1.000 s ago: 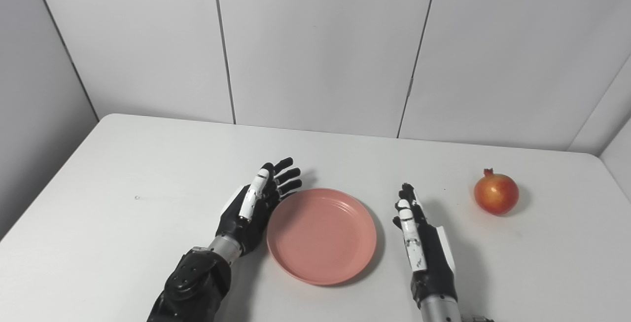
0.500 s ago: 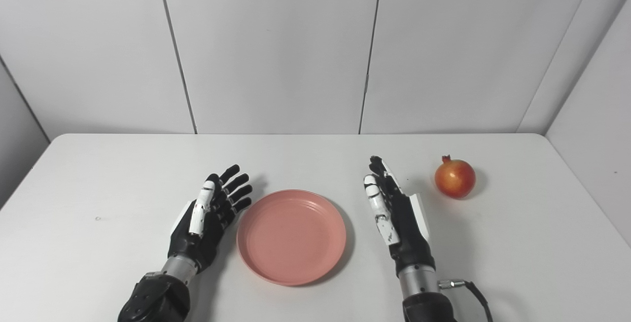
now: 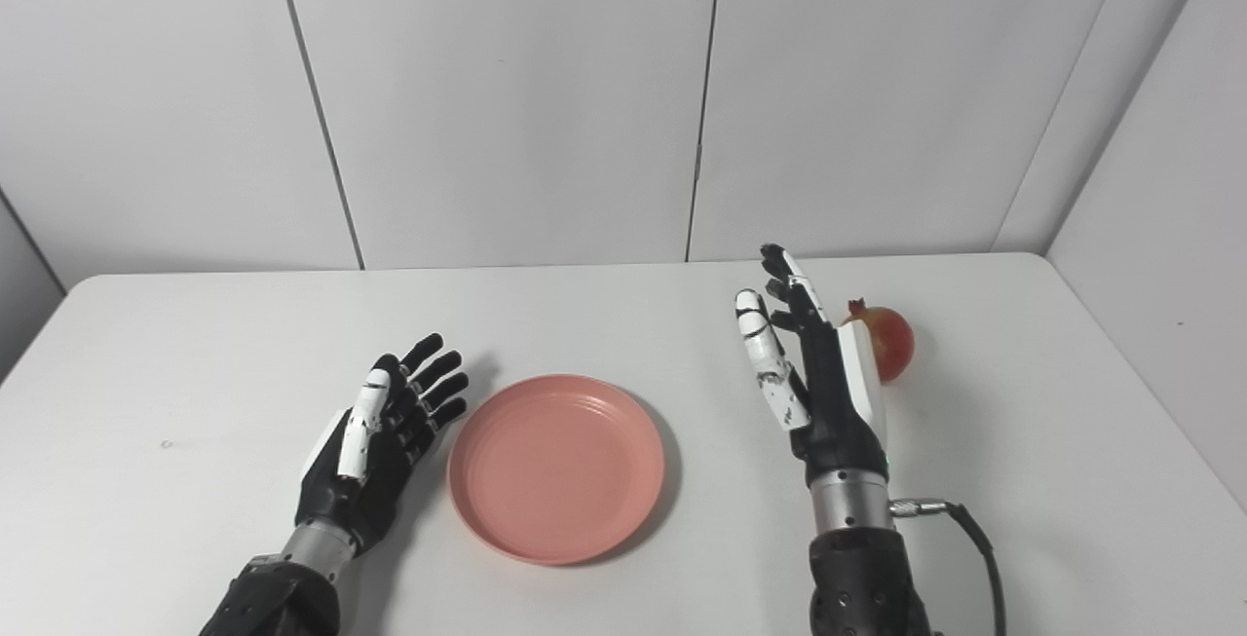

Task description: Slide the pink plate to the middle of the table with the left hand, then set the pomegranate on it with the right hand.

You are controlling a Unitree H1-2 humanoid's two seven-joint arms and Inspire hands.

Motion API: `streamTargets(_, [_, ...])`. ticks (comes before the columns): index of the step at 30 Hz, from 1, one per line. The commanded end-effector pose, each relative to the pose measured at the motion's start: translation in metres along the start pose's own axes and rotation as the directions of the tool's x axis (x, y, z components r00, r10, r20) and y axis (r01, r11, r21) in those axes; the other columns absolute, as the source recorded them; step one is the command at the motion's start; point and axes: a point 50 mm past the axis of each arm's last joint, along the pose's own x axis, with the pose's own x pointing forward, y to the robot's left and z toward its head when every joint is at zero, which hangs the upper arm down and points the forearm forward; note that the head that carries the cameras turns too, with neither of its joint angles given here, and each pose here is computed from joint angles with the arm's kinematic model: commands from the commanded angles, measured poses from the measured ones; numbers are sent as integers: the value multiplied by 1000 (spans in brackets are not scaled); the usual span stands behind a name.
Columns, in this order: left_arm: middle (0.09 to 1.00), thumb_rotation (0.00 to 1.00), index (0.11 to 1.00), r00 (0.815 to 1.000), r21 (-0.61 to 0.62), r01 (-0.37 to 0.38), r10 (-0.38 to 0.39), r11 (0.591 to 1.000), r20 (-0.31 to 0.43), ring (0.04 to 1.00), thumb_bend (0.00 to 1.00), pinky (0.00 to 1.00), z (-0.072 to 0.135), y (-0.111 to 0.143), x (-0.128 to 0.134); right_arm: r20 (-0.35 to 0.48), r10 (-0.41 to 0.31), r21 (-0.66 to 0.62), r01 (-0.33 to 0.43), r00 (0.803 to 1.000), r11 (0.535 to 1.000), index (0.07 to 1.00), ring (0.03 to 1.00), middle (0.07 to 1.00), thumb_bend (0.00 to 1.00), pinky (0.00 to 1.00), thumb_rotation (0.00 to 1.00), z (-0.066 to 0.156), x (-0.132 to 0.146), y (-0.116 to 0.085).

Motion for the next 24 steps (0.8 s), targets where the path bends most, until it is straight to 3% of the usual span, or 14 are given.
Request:
streamTargets(1, [896,1000,881,1000,-12,7,-7,1000,18,891,418,907,1,2,-1,92,-67,-42,71,994,997,903,870,895,446,820,1000,20,12,-14])
streamTargets(4, [893,1000,880,1000,-12,9,-9,1000,18,888,414,900,0,4,-1,101,-96,-106,107,990,989,897,875,890,474,822,907,20,17,-24])
streamTargets(11, [896,1000,883,1000,-23,4,-4,1000,20,888,406,901,-1,10,-2,114,-140,-195,161,984,967,906,883,907,487,815,797,19,26,-41])
streamTargets(24, [907,1000,894,999,-6,-9,10,1000,34,913,326,939,-3,21,-4,43,-246,-303,247,968,920,910,891,917,531,824,730,3,25,-57])
